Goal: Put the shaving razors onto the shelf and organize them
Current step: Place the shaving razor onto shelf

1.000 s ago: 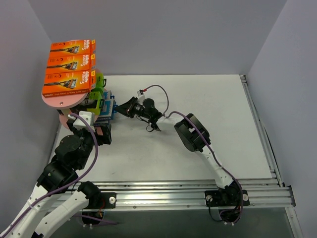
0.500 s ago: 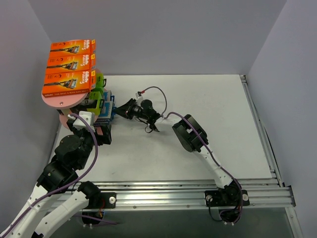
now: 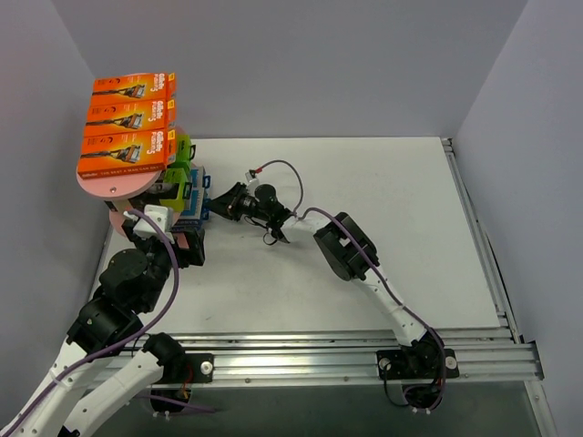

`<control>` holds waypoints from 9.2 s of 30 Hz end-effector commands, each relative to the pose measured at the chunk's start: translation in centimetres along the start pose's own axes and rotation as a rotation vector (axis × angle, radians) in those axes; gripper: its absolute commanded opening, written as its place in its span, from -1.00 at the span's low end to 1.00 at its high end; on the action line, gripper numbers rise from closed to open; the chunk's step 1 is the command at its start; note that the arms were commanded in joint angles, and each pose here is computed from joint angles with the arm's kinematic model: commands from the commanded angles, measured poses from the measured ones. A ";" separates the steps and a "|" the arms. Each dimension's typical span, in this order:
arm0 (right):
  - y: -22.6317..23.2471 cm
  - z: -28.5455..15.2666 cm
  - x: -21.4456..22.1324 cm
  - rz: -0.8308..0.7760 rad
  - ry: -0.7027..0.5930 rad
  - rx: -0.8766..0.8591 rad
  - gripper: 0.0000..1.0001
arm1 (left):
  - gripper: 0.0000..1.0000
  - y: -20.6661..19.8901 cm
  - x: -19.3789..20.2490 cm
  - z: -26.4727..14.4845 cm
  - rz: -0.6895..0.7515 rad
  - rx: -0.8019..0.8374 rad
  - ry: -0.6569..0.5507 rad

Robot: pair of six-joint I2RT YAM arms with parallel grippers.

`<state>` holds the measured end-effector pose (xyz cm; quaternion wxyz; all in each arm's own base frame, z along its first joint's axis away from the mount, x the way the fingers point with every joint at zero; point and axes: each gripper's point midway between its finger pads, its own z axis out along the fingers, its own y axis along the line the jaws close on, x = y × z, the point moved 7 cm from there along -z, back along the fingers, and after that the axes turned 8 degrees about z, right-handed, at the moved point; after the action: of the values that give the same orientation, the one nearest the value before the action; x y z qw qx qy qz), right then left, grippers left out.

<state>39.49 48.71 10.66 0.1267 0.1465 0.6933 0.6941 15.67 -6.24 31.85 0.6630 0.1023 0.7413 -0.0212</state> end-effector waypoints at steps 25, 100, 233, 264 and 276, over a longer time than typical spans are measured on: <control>1.9 1.3 0.5 -0.044 0.035 -0.068 -0.78 | 0.91 0.0 -1.3 -0.3 -0.036 0.009 -0.060; 4.5 -2.1 -0.7 -0.093 0.031 -0.115 -0.25 | 0.91 0.0 -1.0 0.3 -0.015 -0.009 -0.035; 5.0 -2.5 -2.0 -0.115 0.021 -0.126 -0.35 | 0.91 0.2 -1.1 0.0 -0.023 -0.011 -0.044; 4.5 0.7 -1.3 -0.116 0.052 -0.121 -0.36 | 0.91 0.2 -1.2 -0.3 -0.033 -0.003 -0.057; 3.9 0.9 -1.3 -0.110 0.052 -0.110 -0.35 | 0.91 0.3 -1.2 -0.4 -0.035 -0.002 -0.060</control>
<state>41.30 48.29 12.09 0.1396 0.1138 0.6878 0.7032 15.55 -6.17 31.95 0.6652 0.1019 0.7394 -0.0229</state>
